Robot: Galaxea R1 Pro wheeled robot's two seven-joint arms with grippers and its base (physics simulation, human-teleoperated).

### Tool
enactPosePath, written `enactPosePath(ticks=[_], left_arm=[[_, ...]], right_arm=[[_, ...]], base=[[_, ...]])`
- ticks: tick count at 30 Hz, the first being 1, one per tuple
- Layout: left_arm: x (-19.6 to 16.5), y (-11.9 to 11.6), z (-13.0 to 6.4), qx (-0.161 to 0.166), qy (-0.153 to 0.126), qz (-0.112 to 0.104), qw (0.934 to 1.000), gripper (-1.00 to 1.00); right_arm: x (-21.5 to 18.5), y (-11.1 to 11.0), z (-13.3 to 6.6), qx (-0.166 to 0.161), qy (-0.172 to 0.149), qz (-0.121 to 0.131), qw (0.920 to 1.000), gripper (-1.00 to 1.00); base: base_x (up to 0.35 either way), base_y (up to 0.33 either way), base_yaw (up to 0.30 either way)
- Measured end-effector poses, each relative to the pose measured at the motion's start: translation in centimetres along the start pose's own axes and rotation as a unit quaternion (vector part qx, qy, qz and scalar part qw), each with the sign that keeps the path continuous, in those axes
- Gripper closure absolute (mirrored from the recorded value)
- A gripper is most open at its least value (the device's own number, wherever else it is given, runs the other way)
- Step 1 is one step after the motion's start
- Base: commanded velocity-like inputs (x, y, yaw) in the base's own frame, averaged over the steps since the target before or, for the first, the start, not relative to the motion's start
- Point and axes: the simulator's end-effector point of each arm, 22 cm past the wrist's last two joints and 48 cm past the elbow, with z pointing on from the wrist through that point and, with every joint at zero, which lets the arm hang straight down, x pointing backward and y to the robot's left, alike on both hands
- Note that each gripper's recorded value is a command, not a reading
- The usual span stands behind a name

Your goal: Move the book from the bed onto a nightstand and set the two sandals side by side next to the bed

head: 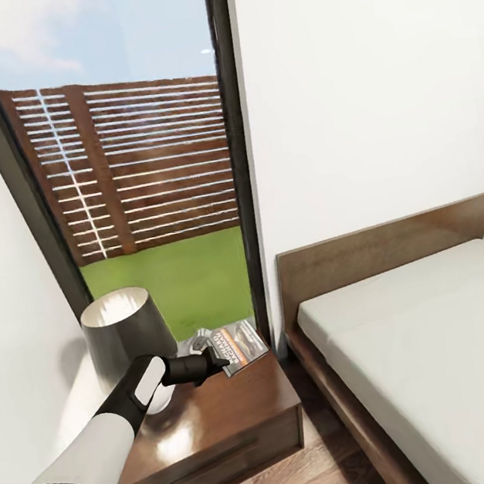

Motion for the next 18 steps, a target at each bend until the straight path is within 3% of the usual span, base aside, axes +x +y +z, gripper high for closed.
enactPosePath(ticks=[18], left_arm=[[-0.05,0.07,-0.06,-0.001,-0.001,0.0,1.0,1.0]], right_arm=[[-0.02,-0.03,0.0,0.001,0.0,0.0,1.0,-1.0]], base=[[0.0,0.028,-0.006]])
